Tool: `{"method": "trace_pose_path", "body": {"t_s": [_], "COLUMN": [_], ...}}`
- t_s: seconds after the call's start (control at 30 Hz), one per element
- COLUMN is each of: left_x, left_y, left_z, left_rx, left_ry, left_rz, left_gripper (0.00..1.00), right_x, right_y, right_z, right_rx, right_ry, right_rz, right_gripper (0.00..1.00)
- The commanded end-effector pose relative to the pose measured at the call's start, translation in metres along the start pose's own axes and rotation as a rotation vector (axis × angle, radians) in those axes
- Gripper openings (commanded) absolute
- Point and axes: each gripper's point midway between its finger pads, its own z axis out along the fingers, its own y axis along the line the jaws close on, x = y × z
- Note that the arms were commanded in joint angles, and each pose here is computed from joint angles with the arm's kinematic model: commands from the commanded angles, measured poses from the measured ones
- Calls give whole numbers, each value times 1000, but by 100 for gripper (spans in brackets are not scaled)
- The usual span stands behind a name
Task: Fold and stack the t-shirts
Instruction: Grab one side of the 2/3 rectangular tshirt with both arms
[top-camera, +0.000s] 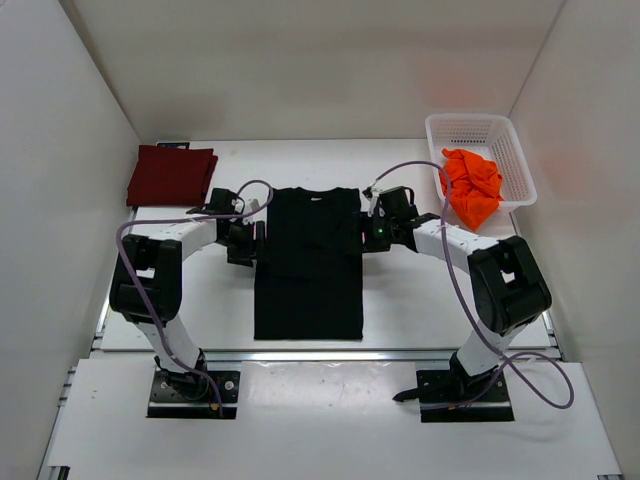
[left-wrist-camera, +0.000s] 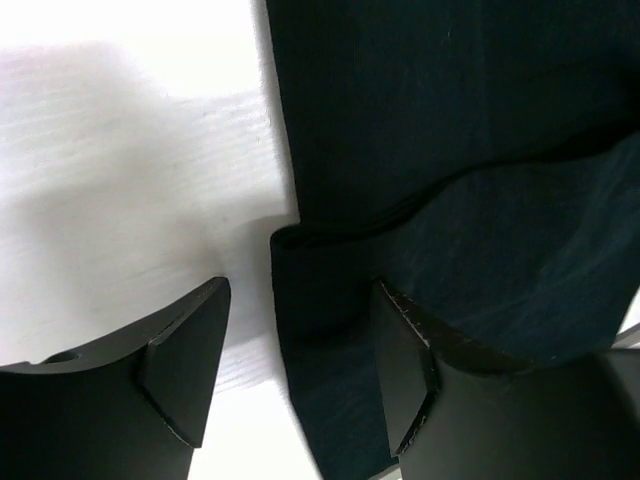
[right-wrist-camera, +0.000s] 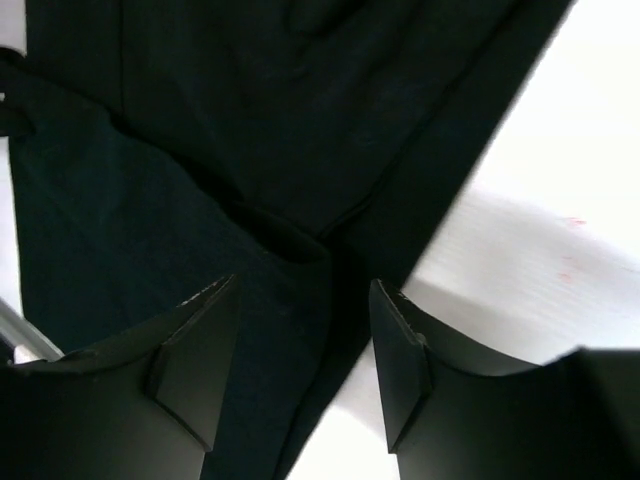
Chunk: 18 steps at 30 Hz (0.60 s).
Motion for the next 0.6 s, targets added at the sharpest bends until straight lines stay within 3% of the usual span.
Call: {"method": "trace_pose_path", "body": {"t_s": [0.0, 0.27, 0.33, 0.4, 0.5, 0.53, 0.57], "left_x": [-23, -29, -32, -31, -36, -36, -38], "left_y": [-21, -26, -27, -30, -32, -33, -31], "left_z": [-1, 13, 16, 16, 9, 4, 1], "left_rx": [76, 83, 83, 94, 105, 112, 103], "left_ry": [-58, -42, -48, -43, -48, -49, -55], "left_rz": [-18, -28, -18, -21, -36, -39, -35], "left_gripper": [69, 62, 53, 42, 25, 23, 22], "right_x": [-7, -2, -7, -13, -13, -14, -11], "right_y": [12, 4, 5, 7, 10, 13, 13], "right_z": [7, 20, 22, 22, 23, 21, 20], "right_rx": [-48, -43, -60, -70, -104, -109, -105], "right_ry": [-40, -13, -25, -34, -25, -25, -17], "right_rz": [-5, 42, 43, 44, 39, 41, 40], "right_gripper": [50, 42, 38, 31, 8, 1, 0]}}
